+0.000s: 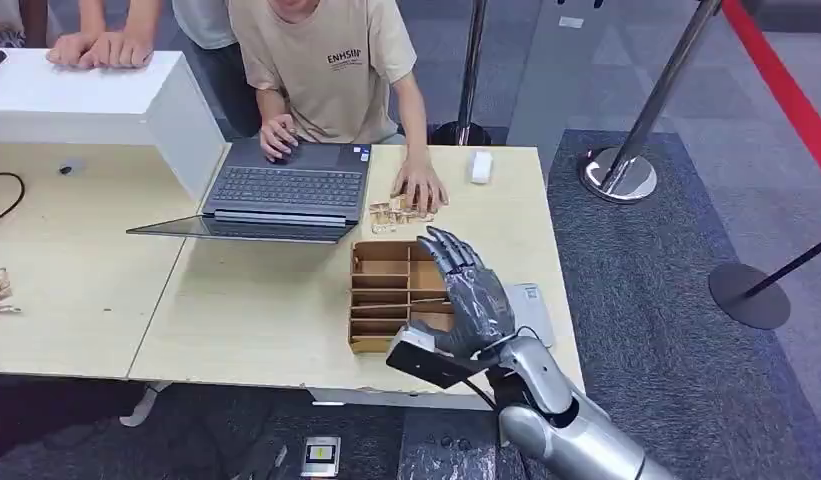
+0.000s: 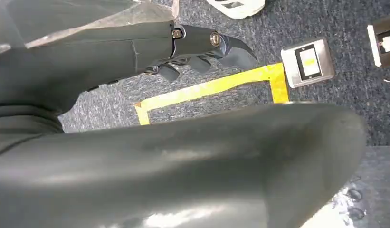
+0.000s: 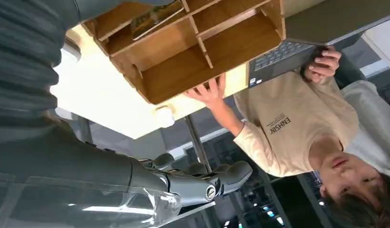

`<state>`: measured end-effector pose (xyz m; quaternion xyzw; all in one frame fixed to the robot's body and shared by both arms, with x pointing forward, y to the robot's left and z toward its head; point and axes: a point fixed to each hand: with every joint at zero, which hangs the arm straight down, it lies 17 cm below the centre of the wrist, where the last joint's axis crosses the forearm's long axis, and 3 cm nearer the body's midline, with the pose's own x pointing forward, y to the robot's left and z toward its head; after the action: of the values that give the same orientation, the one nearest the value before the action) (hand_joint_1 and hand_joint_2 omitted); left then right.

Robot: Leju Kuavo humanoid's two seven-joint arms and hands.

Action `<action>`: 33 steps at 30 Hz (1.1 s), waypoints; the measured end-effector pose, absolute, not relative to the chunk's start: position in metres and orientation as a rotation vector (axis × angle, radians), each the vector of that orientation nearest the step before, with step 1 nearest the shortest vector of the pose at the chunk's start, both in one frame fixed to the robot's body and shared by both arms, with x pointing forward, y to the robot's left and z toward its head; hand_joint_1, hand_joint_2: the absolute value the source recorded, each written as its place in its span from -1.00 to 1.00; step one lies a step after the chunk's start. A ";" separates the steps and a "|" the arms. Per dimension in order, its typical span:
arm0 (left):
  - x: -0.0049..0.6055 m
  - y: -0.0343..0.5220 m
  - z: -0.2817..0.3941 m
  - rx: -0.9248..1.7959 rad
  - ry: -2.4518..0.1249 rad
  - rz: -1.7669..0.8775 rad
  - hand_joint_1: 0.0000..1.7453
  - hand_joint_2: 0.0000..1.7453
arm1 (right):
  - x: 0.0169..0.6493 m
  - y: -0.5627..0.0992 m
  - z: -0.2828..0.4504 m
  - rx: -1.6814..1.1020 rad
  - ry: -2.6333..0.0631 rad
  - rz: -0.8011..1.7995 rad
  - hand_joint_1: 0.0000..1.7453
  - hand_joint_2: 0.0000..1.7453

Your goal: Pass the card to the sensor for recognition and then transmit it.

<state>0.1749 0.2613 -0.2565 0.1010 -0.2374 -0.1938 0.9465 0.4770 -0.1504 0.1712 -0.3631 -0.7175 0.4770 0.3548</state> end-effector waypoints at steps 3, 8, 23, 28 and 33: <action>0.175 0.261 -0.257 0.204 -0.480 -0.400 -1.00 -1.00 | 0.482 -0.148 0.172 -0.944 -1.855 1.252 -1.00 1.00; 0.178 0.260 -0.256 0.201 -0.482 -0.411 -1.00 -1.00 | 0.494 -0.148 0.165 -0.977 -1.820 1.341 -1.00 1.00; 0.178 0.259 -0.256 0.196 -0.482 -0.416 -1.00 -1.00 | 0.502 -0.162 0.125 -0.951 -1.710 1.403 -1.00 1.00; 0.178 0.259 -0.256 0.196 -0.481 -0.416 -1.00 -1.00 | 0.502 -0.165 0.117 -0.939 -1.694 1.401 -1.00 1.00; 0.178 0.259 -0.256 0.196 -0.481 -0.416 -1.00 -1.00 | 0.502 -0.168 0.111 -0.937 -1.678 1.404 -0.90 1.00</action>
<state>0.1777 0.2588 -0.2560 0.0962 -0.2359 -0.2041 0.9452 0.5019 -0.1684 0.1112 -0.3656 -0.6545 0.5475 0.3717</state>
